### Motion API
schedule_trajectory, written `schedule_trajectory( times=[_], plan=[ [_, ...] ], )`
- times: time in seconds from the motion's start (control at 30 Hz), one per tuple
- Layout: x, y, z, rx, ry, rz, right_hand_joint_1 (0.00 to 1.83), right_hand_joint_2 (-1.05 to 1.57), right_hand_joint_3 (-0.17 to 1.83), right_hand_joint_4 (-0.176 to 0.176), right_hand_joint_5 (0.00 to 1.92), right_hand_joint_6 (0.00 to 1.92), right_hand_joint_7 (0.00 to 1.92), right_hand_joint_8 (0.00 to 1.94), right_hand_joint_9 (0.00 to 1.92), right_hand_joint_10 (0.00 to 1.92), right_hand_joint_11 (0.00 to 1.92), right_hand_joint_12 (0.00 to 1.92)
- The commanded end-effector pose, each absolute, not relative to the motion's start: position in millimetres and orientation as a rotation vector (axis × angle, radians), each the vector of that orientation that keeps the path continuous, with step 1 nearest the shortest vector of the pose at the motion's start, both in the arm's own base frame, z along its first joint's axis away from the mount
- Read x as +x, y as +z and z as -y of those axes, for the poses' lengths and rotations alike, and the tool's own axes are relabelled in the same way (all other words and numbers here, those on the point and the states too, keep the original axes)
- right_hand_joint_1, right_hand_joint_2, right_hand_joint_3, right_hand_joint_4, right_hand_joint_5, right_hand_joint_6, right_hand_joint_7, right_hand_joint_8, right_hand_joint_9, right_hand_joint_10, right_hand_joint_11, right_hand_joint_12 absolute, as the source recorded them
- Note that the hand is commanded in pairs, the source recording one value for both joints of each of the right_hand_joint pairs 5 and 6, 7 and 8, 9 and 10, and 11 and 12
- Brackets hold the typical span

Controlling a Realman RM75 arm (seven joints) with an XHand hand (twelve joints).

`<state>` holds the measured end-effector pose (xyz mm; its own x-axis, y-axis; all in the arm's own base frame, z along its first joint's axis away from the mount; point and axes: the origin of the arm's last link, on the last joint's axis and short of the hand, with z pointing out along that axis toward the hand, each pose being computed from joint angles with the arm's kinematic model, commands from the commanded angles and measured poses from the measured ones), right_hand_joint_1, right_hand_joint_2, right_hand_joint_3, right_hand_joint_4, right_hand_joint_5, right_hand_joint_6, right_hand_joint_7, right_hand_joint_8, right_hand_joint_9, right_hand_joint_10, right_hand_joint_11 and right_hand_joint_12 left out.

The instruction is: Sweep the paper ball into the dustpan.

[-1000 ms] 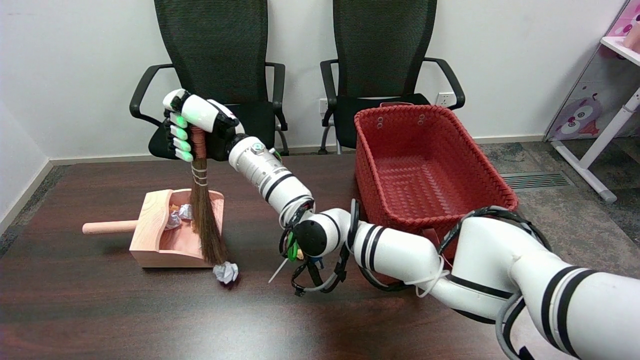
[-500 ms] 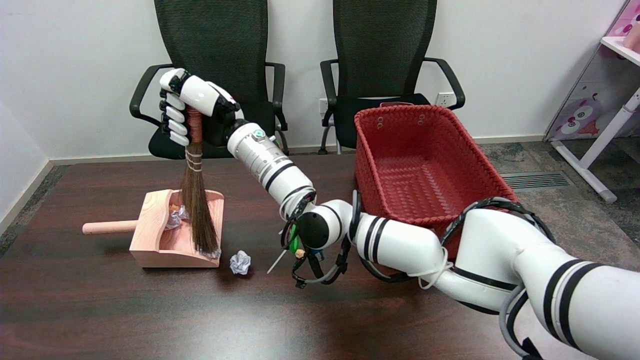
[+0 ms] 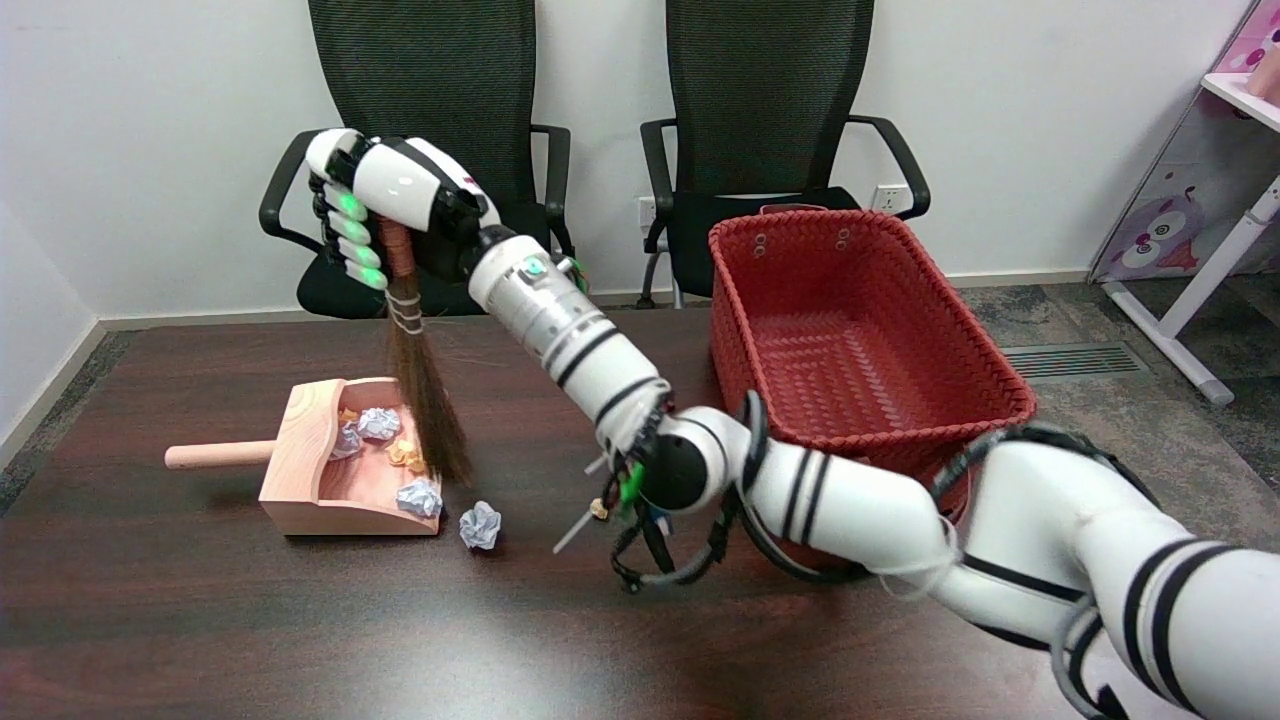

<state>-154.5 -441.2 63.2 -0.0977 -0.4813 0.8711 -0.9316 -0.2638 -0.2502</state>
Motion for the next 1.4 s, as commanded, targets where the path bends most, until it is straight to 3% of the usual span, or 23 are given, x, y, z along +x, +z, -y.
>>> schedule_trajectory(
  times=[0.03, 0.23, 0.57, 1.0, 1.4],
  plan=[
    [-147.7, 131.8, 322.4, 1.736, 1.51, 1.213, 0.75, 1.57, 1.59, 0.065, 1.92, 1.92, 1.92, 1.92, 1.92, 1.92, 1.92, 1.92],
    [-143.0, 151.0, 269.7, 1.692, 1.585, 1.135, 0.75, 1.57, 1.63, 0.064, 1.92, 1.92, 1.92, 1.92, 1.92, 1.92, 1.92, 1.92],
    [-160.0, 143.4, 232.0, 1.62, 1.506, 0.9, 0.76, 1.57, 1.64, 0.072, 1.92, 1.92, 1.92, 1.92, 1.92, 1.92, 1.92, 1.92],
    [-204.8, 120.7, 234.7, 1.458, 1.303, 0.645, 0.77, 1.57, 1.62, 0.079, 1.92, 1.92, 1.92, 1.92, 1.92, 1.92, 1.92, 1.92],
    [-248.3, 95.7, 253.9, 1.268, 1.463, 0.719, 0.75, 1.57, 1.7, 0.082, 1.92, 1.92, 1.92, 1.92, 1.92, 1.92, 1.92, 1.92]
  ],
)
